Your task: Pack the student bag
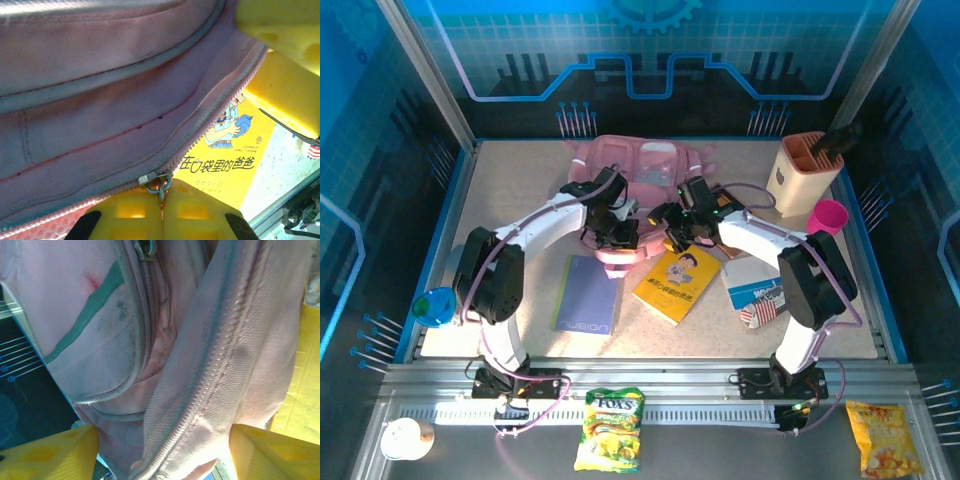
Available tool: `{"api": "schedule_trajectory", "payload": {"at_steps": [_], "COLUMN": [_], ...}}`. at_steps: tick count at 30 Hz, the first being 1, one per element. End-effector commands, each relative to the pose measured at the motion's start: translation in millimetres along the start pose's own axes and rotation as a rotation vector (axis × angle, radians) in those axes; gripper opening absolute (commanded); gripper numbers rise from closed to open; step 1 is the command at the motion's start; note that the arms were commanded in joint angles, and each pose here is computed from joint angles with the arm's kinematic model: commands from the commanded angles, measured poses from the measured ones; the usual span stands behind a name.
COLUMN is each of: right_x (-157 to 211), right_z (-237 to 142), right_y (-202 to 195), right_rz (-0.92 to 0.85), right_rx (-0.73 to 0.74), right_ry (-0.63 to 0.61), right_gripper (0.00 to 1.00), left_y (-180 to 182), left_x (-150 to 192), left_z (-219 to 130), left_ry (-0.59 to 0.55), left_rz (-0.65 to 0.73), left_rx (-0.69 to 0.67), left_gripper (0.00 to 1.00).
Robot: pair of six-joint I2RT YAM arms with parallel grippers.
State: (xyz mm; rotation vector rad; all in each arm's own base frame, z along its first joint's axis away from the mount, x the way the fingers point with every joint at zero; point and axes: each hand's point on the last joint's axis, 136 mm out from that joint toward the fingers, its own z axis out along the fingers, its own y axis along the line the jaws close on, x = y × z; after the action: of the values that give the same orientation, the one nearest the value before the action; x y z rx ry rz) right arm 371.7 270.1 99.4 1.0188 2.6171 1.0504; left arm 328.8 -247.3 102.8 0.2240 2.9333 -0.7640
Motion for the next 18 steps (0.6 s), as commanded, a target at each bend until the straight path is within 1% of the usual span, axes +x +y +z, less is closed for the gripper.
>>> {"api": "schedule_trajectory", "payload": {"at_steps": [1,5,11,13,18], "right_x": [4.1,4.1,5.1,4.8,-3.2], "right_z": [5.0,11.6,23.0,25.9,25.5], "right_y": [-11.9,-18.6,-32.2,-35.5,-38.2], "right_rz": [0.037,0.045,0.063,0.059,0.026], "right_rx": [0.088,0.123,0.179,0.193,0.204], "right_ry": [0.006,0.0,0.0,0.003,-0.023], "right_gripper": [0.72,0.72,0.67,0.62,0.38], "left_y": [-24.2,-24.9,-22.0,-21.0,-7.6], "left_x": [-6.3,-4.5,-1.6,0.0,6.2], "left_z": [-1.1,4.0,8.8,9.1,8.1], "left_ry": [-0.007,0.004,0.018,0.02,0.018], "left_rz": [0.016,0.017,0.015,0.018,0.033], "left_rx": [0.075,0.072,0.063,0.063,0.011], "left_gripper": [0.0,0.0,0.0,0.0,0.0]}}
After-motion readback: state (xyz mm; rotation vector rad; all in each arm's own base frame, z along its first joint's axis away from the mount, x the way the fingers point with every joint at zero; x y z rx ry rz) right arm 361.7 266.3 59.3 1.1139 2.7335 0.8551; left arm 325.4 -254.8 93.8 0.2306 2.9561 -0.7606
